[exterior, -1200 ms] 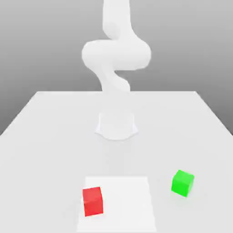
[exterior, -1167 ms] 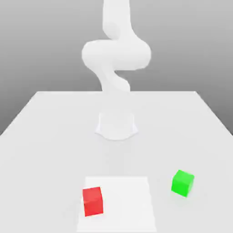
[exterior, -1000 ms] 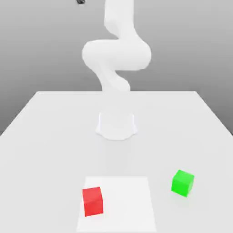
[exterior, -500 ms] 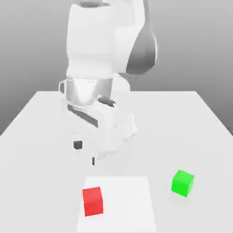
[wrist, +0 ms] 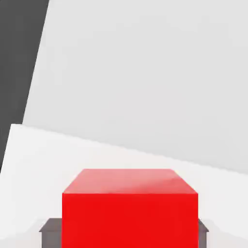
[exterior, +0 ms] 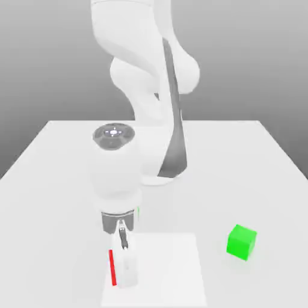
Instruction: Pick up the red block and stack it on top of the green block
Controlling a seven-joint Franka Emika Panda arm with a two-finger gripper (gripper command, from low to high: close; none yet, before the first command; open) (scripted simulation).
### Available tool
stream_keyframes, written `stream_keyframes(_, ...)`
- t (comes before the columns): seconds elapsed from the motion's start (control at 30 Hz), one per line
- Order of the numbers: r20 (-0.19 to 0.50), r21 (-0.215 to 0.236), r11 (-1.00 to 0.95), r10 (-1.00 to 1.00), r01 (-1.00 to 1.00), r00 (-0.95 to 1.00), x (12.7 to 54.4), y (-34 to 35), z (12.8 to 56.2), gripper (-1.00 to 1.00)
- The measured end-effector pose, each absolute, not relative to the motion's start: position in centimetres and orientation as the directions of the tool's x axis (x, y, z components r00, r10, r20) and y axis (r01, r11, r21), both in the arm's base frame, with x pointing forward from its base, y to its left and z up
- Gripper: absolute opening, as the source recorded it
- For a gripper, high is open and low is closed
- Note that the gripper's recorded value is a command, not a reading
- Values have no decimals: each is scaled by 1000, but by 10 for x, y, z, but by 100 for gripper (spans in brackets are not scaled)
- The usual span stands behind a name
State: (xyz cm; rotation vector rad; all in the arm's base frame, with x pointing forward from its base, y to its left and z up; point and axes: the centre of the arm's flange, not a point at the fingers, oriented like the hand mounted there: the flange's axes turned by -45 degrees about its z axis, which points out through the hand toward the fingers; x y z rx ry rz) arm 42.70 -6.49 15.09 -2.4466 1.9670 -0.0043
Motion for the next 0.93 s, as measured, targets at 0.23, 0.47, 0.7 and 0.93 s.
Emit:
stream_keyframes(0.23, 1, -2, -214, -977, -977, 214, 427, -65, 198, -100)
stream_keyframes(0.47, -8, -9, -539, -842, -842, 539, 403, 100, 232, -100)
stream_keyframes(0.7, 2, -3, -737, -676, -676, 737, 344, 203, 234, -100)
stream_keyframes(0.93, 3, -2, -738, -674, -674, 738, 342, 204, 187, 100)
